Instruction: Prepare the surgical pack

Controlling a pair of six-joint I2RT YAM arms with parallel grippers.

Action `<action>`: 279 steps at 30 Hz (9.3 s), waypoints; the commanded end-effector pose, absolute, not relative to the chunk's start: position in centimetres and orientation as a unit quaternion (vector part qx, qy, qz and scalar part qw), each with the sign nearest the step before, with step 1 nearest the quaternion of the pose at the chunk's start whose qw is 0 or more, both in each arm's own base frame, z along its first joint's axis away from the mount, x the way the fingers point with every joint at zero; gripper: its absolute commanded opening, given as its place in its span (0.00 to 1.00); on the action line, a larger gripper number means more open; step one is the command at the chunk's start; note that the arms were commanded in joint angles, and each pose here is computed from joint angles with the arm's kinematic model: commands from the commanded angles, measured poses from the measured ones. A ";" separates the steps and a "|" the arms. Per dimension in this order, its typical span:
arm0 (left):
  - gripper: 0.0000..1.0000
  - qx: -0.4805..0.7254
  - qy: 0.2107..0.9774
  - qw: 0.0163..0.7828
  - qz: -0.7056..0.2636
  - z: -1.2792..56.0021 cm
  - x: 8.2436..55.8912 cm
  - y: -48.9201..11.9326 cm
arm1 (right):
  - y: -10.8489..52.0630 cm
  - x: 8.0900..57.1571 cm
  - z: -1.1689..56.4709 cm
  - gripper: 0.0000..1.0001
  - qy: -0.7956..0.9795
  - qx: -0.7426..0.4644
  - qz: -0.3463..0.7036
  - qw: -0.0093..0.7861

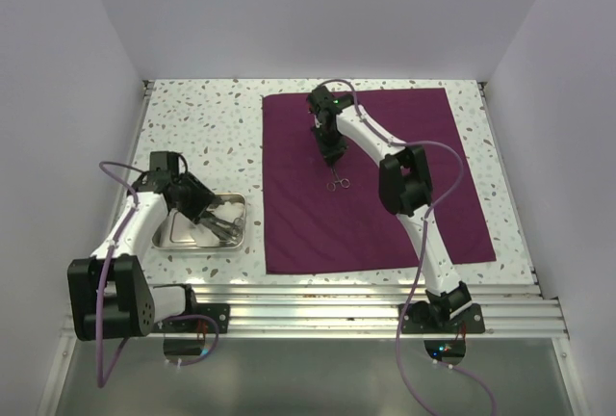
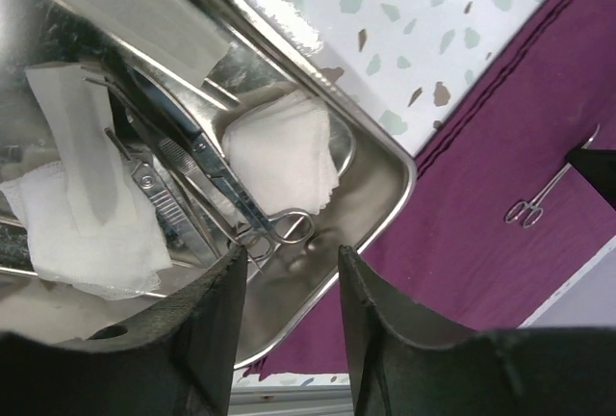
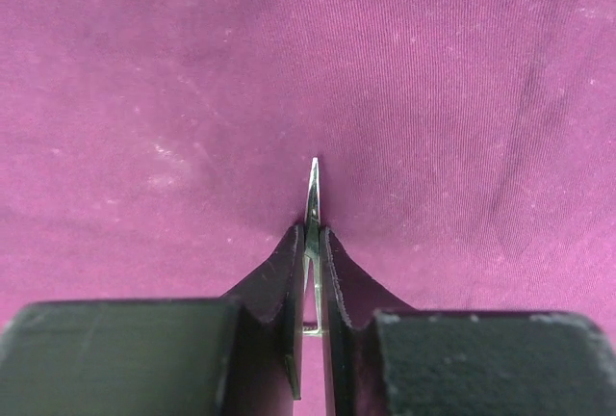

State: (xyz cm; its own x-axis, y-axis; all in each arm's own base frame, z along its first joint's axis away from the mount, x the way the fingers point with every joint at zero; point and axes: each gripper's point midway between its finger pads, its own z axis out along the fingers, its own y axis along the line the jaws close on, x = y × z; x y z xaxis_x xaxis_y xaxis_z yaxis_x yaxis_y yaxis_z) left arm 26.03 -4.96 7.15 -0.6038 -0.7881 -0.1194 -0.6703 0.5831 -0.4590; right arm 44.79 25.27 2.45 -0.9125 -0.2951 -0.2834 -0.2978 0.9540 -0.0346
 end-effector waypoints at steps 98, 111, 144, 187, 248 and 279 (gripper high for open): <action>0.00 -0.195 0.895 0.182 -0.358 13.2 32.4 -20.6 | 37.8 34.6 18.1 0.36 0.938 -0.132 0.288 0.142; 0.00 -0.415 0.870 0.197 -0.178 9.8 25.7 -5.9 | 34.9 35.2 16.8 0.88 0.944 -0.149 0.260 0.138; 0.72 -0.390 0.899 0.140 0.144 8.6 23.4 8.3 | 47.7 25.1 6.1 0.54 0.954 -0.130 0.269 -0.010; 0.00 -0.345 0.917 0.192 -0.057 13.1 30.7 4.0 | 47.4 25.9 11.7 0.00 0.928 -0.181 0.324 0.021; 0.65 -0.030 0.930 0.252 -0.268 11.3 54.8 -23.2 | 15.7 30.5 9.3 0.57 0.976 0.137 0.155 0.072; 0.00 -0.281 0.957 0.003 -0.079 -2.4 36.1 -6.0 | 21.3 40.6 -2.6 0.00 0.993 0.045 0.095 0.046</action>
